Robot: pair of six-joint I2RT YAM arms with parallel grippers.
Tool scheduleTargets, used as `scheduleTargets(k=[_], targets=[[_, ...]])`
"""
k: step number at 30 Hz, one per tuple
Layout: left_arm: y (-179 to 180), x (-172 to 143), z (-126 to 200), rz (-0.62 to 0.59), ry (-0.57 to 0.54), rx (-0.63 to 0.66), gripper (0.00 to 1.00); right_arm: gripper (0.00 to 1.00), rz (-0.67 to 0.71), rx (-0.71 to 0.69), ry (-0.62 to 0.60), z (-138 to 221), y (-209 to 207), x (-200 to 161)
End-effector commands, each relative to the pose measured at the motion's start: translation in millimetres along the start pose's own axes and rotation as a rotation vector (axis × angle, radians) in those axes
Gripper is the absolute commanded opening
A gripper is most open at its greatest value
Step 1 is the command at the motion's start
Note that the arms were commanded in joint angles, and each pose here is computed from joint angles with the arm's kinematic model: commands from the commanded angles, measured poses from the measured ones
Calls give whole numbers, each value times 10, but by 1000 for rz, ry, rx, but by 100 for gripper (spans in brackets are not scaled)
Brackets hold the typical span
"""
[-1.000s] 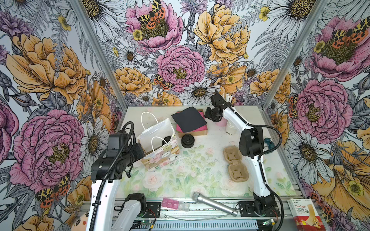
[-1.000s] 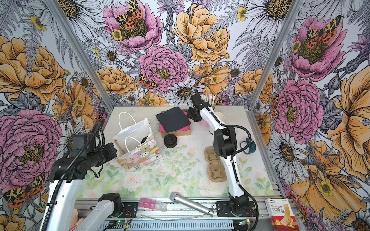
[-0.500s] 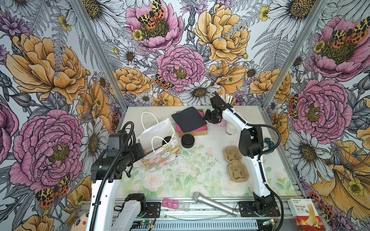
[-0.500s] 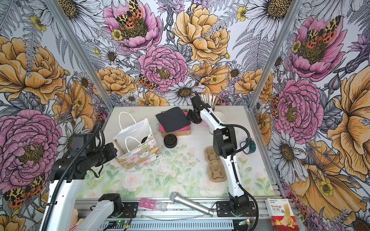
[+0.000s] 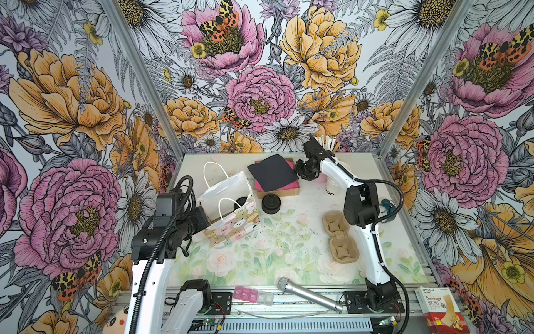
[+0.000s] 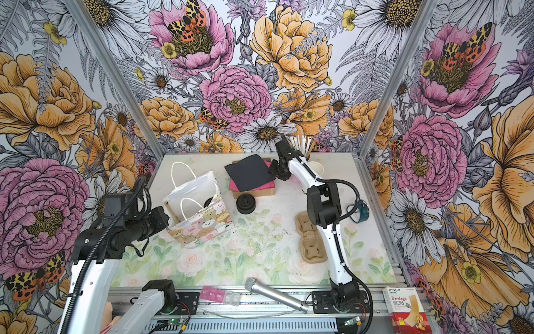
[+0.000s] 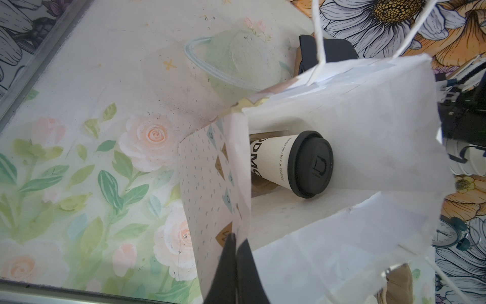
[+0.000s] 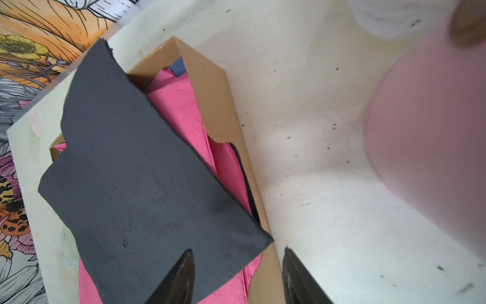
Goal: Pack a coffee takeout order
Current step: Pick up the napkin from the napkin box.
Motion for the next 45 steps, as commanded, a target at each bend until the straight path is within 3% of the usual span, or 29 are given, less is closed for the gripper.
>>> scheduleTargets(k=[1,12,22,45], targets=[[43,-80,-68,-7,50,12,0,55,-21,-4,35,-171,-31,-77],[62,-89,-81,-3,51,16,0,54,-35,-2,44,-236,-28,-93],[77,-103,-94,0,52,16,0,47,-28,38,12,-224,82,15],[68,-72,-157,1,61,10,0,10,11,66,-84,88,289,176]])
Point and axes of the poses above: each gripper's point midway between its finger pads, its own z axis back along the fingers, its own y axis along the line the jaws close on, x = y × z, the point moved 4 cm from there along z, back along the fingers, and after that the axes turned 1 degree about z, right-handed, at the moved point
